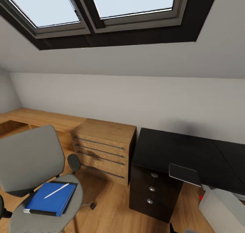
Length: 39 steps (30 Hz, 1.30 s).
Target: In the bedroom, organize the workspace by keeping the computer under the desk, ensuring the monitor is on the desk, placing the keyboard on the desk next to the monitor, placing the mouse on the desk next to the keyboard, moving the folder from the swivel chair onto the desk next to the mouse, stacking the notebook on top of the folder with the pen on top of the notebook, and positioning the swivel chair next to the desk.
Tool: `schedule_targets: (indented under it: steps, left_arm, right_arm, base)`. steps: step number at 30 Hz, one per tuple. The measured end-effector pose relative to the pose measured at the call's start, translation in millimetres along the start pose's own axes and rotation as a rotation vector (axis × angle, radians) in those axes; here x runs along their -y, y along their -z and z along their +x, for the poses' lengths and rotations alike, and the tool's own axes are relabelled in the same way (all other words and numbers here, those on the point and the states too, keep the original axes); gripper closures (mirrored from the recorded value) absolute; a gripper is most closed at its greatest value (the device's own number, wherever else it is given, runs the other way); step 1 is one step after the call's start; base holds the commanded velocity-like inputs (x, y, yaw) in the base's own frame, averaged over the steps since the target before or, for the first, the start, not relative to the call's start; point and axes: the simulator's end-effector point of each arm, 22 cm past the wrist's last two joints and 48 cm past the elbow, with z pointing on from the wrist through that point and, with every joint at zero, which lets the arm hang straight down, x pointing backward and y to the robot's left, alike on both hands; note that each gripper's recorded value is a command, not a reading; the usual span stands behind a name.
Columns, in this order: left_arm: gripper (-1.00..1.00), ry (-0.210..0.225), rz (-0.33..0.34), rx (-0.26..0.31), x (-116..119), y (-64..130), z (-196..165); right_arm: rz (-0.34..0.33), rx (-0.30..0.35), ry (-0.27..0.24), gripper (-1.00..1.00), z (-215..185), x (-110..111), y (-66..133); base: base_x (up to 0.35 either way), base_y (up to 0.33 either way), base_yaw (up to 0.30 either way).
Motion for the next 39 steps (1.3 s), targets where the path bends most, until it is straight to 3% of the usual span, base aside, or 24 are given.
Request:
schedule_targets:
  steps: [19,20,23,39]
  left_arm:
    - [-1.00,-0.005,-0.005,-0.022,-2.1,-1.0,9.4]
    - [-1.00,-0.005,-0.005,-0.023,-2.2,-1.0,9.9]
    - [-1.00,-0.006,-0.005,-0.027,-1.9,-1.0,11.4]
    - [-1.00,-0.008,-0.012,-0.046,-4.5,-1.9,19.1]
  right_arm:
    - [0.005,-0.023,0.006,-1.00,10.3,3.2,0.4]
    - [-0.035,-0.034,0.051,-1.00,13.0,-4.6,0.6]
    - [-0.072,-0.046,0.095,-1.00,17.4,-12.5,1.6]
    - [-0.076,-0.066,0.109,-1.00,26.5,-11.8,2.2]
  base:
    - [0.000,0.000,0.173]
    - [0.000,0.000,0.176]
    - [0.000,0.000,0.181]
    - [-0.023,0.018,0.176]
